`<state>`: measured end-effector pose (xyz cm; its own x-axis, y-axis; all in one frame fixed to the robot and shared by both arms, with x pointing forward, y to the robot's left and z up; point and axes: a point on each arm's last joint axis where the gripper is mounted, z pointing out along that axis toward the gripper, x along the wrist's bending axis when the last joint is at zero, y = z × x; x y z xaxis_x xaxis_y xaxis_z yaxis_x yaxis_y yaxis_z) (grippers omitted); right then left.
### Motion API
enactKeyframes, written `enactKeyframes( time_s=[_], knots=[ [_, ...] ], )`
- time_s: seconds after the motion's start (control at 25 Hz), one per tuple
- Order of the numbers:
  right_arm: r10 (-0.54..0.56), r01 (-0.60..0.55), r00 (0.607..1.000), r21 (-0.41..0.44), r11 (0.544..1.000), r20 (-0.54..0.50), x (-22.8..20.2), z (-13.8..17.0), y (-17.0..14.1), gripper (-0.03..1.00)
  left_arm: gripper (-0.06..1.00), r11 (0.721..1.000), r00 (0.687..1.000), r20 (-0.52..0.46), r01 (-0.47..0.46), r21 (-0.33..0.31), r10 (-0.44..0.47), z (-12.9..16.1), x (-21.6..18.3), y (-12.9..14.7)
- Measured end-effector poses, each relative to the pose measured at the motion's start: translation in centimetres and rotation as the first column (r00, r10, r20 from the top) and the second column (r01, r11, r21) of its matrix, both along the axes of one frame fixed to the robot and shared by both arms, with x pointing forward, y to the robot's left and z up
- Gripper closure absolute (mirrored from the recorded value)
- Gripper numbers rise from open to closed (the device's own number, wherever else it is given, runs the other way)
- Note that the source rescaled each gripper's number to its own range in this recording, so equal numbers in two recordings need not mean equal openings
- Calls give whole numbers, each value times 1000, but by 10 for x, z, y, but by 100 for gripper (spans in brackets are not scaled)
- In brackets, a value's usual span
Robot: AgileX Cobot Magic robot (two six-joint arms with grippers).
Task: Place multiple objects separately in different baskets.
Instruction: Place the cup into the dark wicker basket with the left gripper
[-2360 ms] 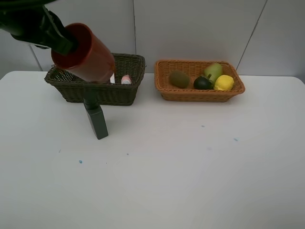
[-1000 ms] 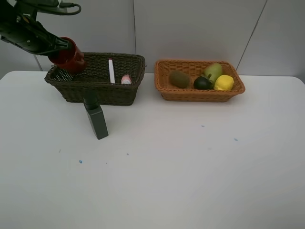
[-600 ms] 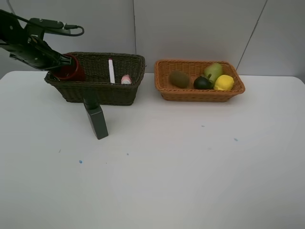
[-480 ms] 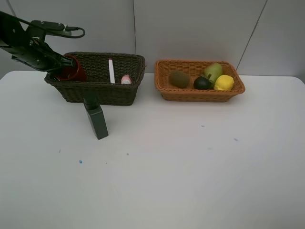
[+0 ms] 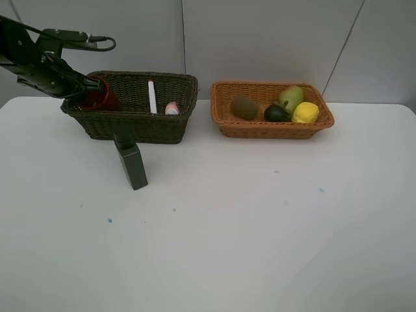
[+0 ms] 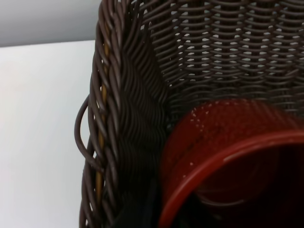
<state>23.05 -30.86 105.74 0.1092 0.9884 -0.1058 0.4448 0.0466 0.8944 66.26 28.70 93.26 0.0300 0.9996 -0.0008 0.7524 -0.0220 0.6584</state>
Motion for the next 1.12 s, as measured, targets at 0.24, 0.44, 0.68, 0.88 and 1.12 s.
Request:
enactKeyframes(
  time_s=[0.24,0.44,0.68,0.88,1.12],
  knots=[
    [0,0,1000,0,1000,0,0,0,0,3,11,995,996,53,-62,-82,67,4,4,-5],
    [0,0,1000,0,1000,0,0,0,0,3,-5,994,994,79,-67,-92,74,5,5,-6],
    [0,0,1000,0,1000,0,0,0,0,3,-5,994,994,79,-65,-92,73,5,5,-6],
    [0,0,1000,0,1000,0,0,0,0,3,-5,994,994,78,-65,-92,73,5,5,-6],
    [0,0,1000,0,1000,0,0,0,0,3,-5,994,993,90,-64,-94,72,18,3,-6]
  ],
)
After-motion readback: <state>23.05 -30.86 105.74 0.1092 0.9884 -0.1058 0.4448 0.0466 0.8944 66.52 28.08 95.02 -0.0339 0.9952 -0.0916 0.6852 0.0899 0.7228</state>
